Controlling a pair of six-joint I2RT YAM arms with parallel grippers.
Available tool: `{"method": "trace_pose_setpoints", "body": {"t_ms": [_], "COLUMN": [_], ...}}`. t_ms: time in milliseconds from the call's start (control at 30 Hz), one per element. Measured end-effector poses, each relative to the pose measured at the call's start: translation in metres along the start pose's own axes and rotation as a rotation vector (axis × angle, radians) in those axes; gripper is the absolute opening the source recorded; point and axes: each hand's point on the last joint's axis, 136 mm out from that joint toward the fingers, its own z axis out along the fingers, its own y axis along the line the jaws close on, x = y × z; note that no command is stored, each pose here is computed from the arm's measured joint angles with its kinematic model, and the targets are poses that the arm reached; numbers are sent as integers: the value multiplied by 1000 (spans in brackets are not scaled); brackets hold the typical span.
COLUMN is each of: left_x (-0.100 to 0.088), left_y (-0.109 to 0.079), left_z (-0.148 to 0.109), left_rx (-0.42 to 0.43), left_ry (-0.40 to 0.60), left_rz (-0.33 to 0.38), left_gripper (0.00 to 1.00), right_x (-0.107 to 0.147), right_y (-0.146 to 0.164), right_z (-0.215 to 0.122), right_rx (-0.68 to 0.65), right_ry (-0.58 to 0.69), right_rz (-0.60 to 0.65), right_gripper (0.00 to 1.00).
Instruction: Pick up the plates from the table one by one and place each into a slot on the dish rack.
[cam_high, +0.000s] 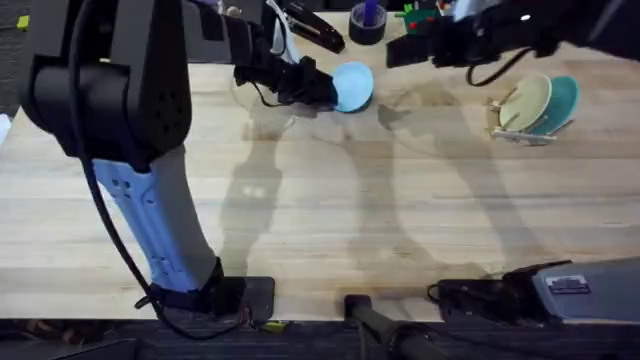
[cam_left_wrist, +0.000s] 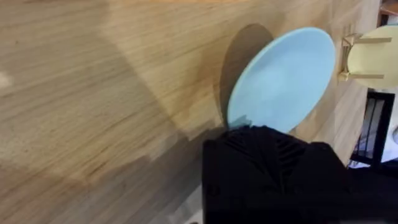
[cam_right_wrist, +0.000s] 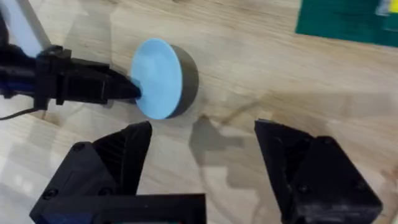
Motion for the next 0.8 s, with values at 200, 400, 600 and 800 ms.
{"method": "trace_pose_setpoints", "body": {"t_ms": [200, 400, 600, 800], "left_x": [0, 0, 0, 0], "left_y": [0, 0, 0, 0], "left_z": [0, 0, 0, 0], "left_rx": [0, 0, 0, 0], "left_ry": [0, 0, 0, 0], "left_rz": [0, 0, -1, 0], "left_gripper": [39, 39, 39, 39], "right_x": [0, -2, 0, 5], "right_y": [7, 12, 17, 28], "right_z": [32, 60, 86, 108], "right_rx": [-27, -89, -159, -245], "right_ry": [4, -5, 0, 13], "right_rz": [6, 59, 119, 177], "right_gripper": [994, 995, 993, 990]}}
